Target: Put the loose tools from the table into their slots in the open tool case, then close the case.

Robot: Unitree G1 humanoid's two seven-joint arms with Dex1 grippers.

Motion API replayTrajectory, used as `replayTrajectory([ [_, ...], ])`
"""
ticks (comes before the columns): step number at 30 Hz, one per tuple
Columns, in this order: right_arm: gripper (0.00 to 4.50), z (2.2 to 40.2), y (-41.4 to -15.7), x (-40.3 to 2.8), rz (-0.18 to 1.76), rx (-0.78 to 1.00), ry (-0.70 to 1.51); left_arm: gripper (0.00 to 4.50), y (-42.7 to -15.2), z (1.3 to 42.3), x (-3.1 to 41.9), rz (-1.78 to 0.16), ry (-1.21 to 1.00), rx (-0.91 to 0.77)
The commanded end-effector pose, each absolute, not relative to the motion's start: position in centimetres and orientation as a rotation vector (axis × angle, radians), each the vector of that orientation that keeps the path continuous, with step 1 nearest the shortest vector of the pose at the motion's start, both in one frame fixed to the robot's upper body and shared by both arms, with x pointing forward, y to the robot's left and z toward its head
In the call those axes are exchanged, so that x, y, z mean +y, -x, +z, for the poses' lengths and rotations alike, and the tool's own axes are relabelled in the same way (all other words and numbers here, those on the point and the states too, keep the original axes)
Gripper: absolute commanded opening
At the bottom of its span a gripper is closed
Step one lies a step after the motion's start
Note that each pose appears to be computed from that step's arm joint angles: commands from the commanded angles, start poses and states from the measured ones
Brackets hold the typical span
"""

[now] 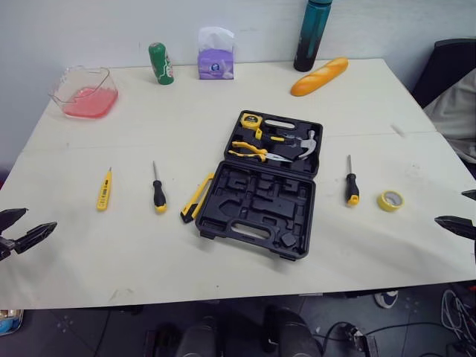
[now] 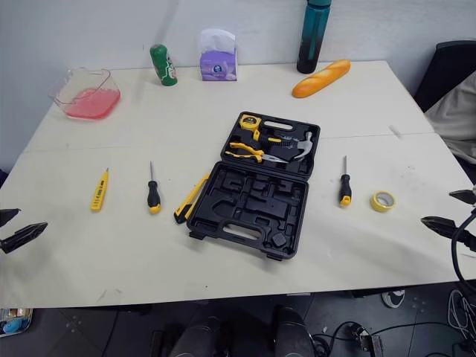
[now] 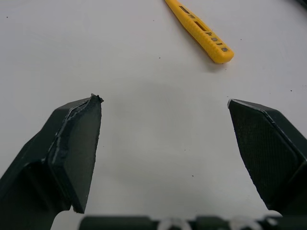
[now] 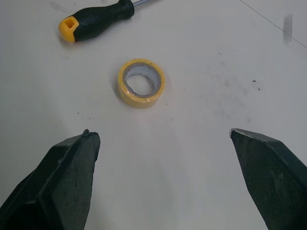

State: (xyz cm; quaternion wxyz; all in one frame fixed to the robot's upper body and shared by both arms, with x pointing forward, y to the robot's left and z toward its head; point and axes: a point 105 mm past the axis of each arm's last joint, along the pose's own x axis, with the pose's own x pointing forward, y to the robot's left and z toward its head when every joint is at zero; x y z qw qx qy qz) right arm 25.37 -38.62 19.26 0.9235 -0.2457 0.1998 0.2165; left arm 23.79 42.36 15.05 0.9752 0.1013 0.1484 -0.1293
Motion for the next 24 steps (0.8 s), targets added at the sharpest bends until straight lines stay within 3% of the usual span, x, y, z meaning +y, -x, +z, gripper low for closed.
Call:
replayTrajectory([
  [1, 4.50, 20.4, -25.5, -38.7, 0.429, 0.377, 0.539, 4.43, -24.0, 15.6, 42.5, -0.261, -0.229, 0.283],
  [24, 4.50, 19.6, -25.1, -39.2, 0.339, 0.334, 0.524, 4.43, -25.2, 14.6, 42.8, -0.257, -0.258, 0.330],
])
